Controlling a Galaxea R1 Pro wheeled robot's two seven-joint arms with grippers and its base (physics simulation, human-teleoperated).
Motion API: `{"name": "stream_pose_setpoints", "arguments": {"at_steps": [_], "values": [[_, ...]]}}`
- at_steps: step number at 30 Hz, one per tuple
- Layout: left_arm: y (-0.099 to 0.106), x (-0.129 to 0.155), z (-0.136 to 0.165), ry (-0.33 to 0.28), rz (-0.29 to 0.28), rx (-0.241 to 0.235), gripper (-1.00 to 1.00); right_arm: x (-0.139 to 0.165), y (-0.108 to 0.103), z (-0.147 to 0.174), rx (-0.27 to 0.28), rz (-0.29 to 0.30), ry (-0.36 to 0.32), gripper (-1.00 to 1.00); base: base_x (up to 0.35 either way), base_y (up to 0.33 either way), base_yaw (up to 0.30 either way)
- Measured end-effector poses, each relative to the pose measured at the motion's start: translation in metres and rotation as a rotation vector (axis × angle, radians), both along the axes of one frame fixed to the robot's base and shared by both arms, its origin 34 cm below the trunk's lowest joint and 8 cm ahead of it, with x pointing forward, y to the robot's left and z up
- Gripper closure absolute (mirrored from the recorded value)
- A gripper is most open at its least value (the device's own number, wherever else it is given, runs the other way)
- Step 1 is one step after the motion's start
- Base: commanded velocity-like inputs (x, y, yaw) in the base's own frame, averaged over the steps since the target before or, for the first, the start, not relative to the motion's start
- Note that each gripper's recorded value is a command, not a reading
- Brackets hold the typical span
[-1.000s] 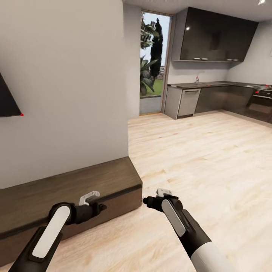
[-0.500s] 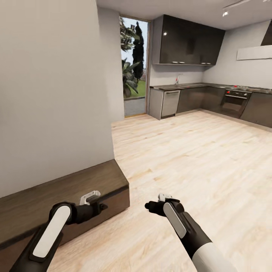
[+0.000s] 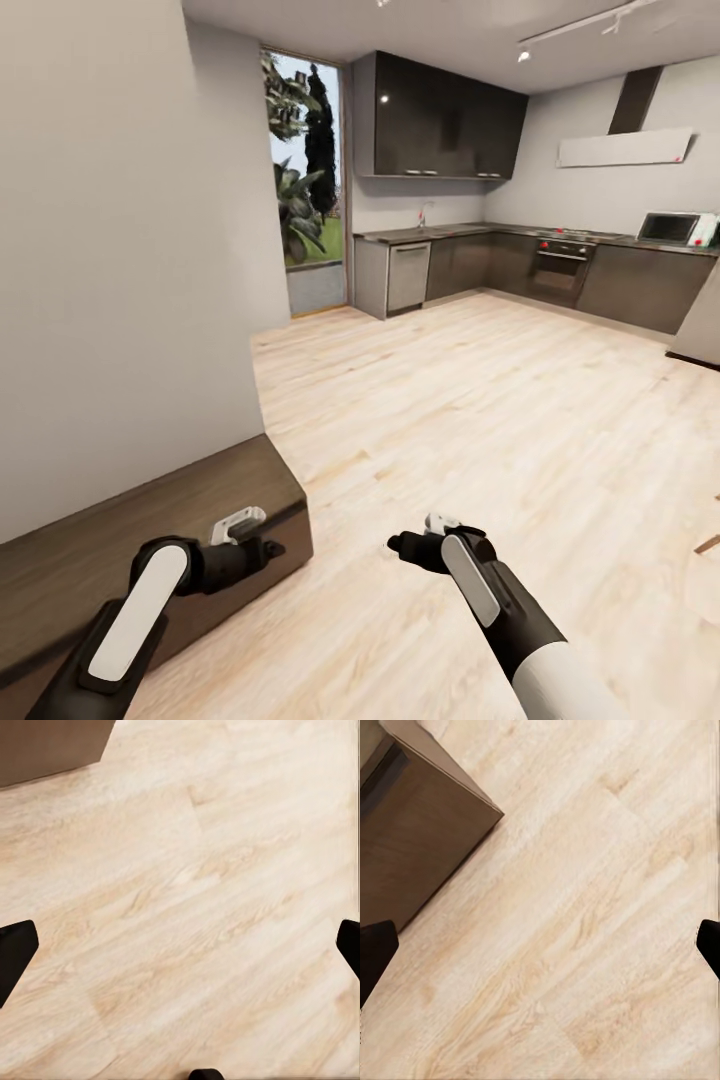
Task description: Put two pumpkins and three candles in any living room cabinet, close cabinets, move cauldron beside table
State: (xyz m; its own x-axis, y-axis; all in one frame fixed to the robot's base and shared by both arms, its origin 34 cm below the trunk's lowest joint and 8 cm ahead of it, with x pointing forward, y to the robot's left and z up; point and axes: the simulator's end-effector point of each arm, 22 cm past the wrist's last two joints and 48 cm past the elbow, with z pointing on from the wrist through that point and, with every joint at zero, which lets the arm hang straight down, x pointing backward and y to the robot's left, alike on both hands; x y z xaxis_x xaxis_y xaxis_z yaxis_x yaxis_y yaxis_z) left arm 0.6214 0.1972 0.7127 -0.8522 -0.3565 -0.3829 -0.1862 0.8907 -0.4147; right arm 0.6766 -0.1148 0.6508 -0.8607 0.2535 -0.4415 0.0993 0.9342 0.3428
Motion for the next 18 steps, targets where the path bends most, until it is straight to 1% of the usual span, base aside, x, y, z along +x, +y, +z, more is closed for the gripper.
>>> {"name": "stream_pose_setpoints", "arguments": {"at_steps": [16,18], "values": [[0.0031,0.0014,0.0058,-0.013,0.006,0.004,-1.00,0.0014,0.0009,0.0066,0.004,0.001,-0.012,-1.00,0.000,0.000,-0.269],[0.0031,0.0015,0.0065,-0.014,0.005,0.004,-1.00,0.0015,0.0007,0.0071,0.003,0.001,-0.013,-1.00,0.000,0.000,-0.179]]}}
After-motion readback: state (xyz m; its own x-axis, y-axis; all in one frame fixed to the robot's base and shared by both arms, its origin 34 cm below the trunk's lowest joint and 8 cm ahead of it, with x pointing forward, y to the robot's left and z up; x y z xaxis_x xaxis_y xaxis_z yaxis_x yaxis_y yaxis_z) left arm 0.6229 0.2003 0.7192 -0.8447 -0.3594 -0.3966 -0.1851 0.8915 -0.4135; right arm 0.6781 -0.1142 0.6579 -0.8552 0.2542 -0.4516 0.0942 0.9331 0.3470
